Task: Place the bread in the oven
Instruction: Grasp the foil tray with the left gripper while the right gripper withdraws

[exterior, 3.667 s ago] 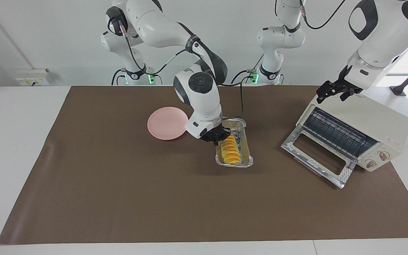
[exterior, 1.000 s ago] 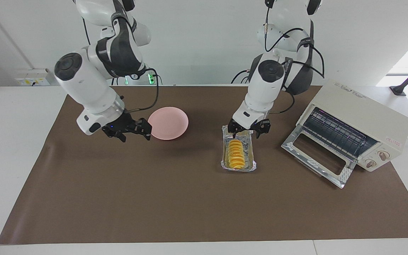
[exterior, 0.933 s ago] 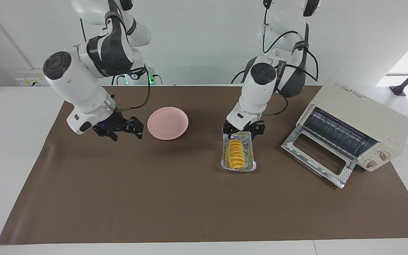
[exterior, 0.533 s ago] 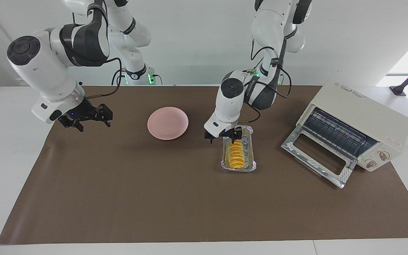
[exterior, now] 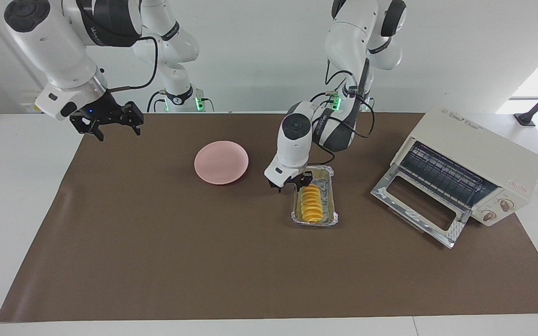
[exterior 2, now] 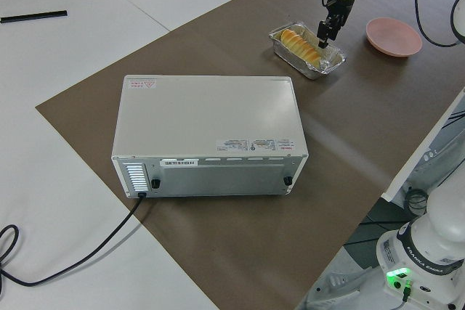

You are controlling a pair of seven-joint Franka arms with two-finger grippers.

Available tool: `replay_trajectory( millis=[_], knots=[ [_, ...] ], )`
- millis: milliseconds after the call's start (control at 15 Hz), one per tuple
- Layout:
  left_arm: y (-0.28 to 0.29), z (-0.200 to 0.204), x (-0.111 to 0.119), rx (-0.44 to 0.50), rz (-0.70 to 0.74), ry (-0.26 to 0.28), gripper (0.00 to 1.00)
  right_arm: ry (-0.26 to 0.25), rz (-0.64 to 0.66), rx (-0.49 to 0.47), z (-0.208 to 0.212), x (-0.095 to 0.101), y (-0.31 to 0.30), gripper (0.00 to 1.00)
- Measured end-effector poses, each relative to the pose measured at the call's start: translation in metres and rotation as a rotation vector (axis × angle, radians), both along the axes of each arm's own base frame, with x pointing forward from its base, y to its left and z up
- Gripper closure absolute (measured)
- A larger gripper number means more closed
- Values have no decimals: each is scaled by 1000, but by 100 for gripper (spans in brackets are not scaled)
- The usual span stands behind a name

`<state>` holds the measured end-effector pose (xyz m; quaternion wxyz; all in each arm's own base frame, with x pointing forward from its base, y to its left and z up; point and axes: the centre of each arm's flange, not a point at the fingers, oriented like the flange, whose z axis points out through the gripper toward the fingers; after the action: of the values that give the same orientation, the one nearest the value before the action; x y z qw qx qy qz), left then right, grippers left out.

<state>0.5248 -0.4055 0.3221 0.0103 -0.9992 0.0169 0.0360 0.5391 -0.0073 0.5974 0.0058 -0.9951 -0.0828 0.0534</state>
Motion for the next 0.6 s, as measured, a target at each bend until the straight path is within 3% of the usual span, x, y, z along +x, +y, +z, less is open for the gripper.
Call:
replay_trajectory(
  millis=[267,467,600],
  knots=[
    [5,-1,2,13,25,9,97,0,-1,-1,4,-20,0,0],
    [14,17,12,45,105,29,98,-7,-1,-1,2,-18,0,0],
    [31,49,37,50,180,1,98,-18,-4,-1,3,-16,-1,0]
  ],
)
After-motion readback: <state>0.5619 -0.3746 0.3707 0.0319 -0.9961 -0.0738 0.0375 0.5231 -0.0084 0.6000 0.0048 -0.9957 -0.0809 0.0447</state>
